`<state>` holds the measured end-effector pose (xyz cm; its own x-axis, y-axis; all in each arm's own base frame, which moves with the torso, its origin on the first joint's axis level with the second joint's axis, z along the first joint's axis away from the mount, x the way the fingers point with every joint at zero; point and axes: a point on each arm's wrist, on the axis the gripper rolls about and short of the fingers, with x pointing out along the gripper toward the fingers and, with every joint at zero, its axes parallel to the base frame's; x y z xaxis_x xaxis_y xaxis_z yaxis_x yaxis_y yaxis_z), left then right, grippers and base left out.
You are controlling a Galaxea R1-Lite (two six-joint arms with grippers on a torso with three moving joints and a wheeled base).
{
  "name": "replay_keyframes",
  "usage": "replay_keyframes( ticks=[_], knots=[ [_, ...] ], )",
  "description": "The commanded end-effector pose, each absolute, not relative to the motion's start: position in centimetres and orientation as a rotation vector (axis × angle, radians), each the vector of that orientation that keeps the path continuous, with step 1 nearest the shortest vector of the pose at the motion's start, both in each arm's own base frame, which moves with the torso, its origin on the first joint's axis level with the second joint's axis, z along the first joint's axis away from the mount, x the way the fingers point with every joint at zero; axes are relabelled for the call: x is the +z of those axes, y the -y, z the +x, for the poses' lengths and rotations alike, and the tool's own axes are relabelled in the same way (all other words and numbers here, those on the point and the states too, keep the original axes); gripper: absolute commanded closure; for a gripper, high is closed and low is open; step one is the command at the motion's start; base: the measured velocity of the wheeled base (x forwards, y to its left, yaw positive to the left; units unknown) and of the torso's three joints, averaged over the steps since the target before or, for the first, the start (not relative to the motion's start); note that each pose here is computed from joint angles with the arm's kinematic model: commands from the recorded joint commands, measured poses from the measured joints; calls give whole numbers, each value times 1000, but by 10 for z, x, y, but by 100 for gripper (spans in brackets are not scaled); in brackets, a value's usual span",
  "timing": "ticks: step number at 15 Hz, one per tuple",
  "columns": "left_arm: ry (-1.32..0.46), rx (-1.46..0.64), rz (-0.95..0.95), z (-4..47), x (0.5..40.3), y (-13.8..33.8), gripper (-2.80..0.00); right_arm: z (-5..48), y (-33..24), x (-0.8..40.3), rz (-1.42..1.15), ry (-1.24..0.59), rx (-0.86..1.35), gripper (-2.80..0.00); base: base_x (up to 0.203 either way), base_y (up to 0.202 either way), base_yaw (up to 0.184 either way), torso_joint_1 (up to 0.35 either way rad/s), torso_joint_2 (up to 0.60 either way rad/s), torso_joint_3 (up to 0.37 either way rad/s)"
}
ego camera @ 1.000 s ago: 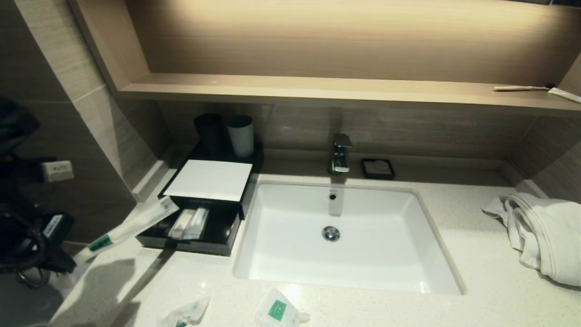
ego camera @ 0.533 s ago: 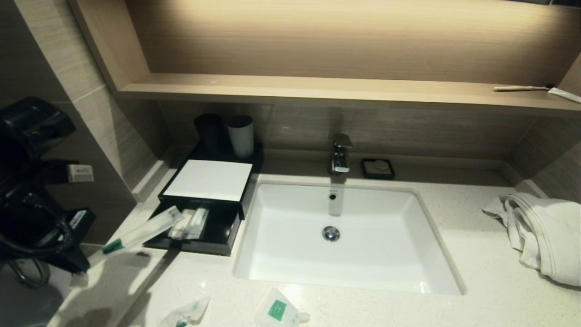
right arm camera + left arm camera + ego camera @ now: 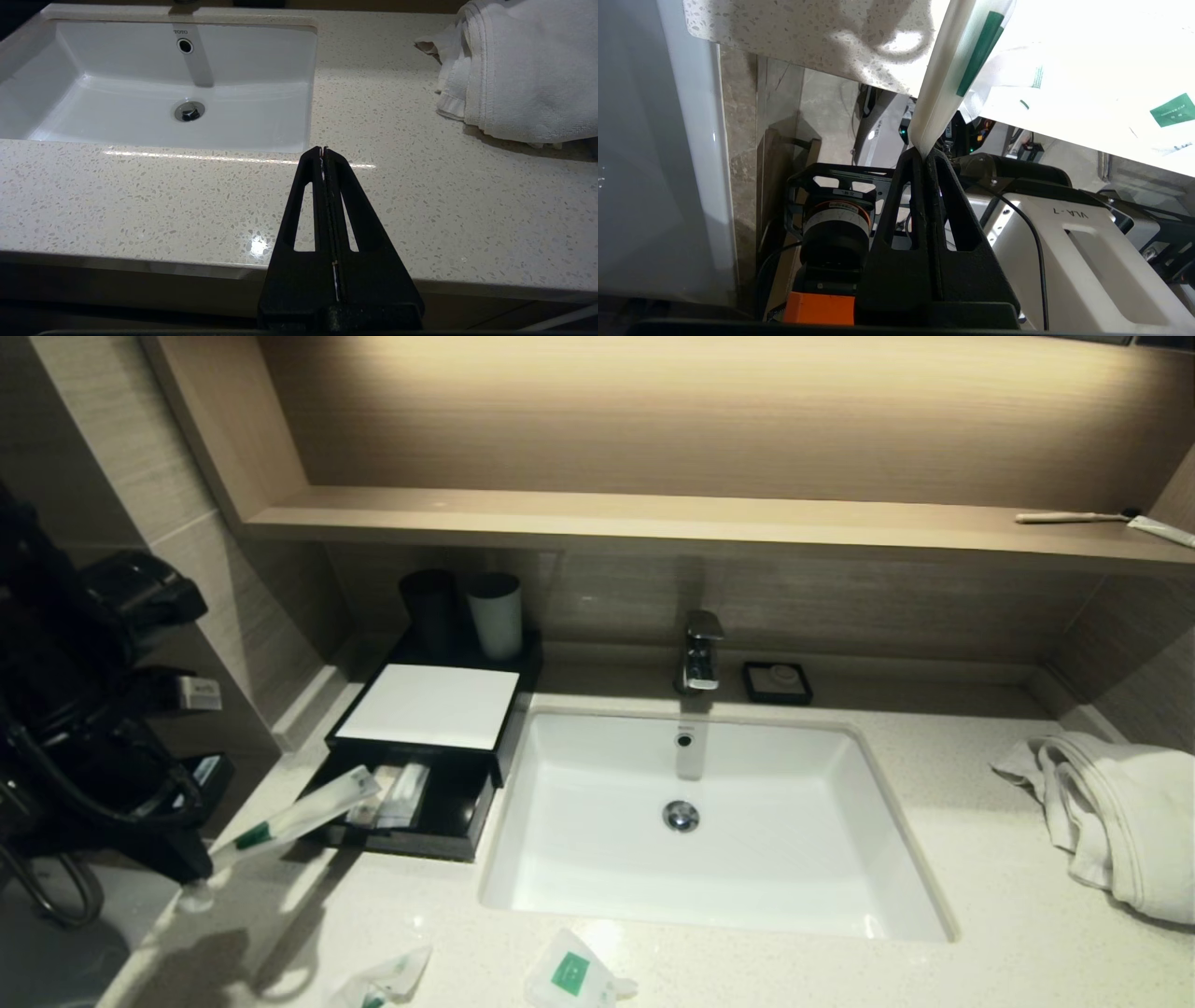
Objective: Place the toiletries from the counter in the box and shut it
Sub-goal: Place the bathroom toiletry into the drawer
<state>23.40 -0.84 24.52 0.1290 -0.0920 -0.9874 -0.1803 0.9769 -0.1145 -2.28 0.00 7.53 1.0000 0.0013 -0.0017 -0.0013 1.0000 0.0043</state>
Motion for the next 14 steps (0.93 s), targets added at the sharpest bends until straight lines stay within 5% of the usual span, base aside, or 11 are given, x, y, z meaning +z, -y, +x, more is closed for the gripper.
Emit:
replay_keyframes(
  ticks=[1, 14],
  knots=[
    [-1483, 72, -228, 242, 237, 9, 0, -23, 0, 75, 5, -2, 2, 0, 0, 0, 0, 0, 0, 0],
    [-1503, 119, -280, 298, 219, 19, 0, -23, 0, 75, 5, -2, 2, 0, 0, 0, 0, 0, 0, 0]
  ],
)
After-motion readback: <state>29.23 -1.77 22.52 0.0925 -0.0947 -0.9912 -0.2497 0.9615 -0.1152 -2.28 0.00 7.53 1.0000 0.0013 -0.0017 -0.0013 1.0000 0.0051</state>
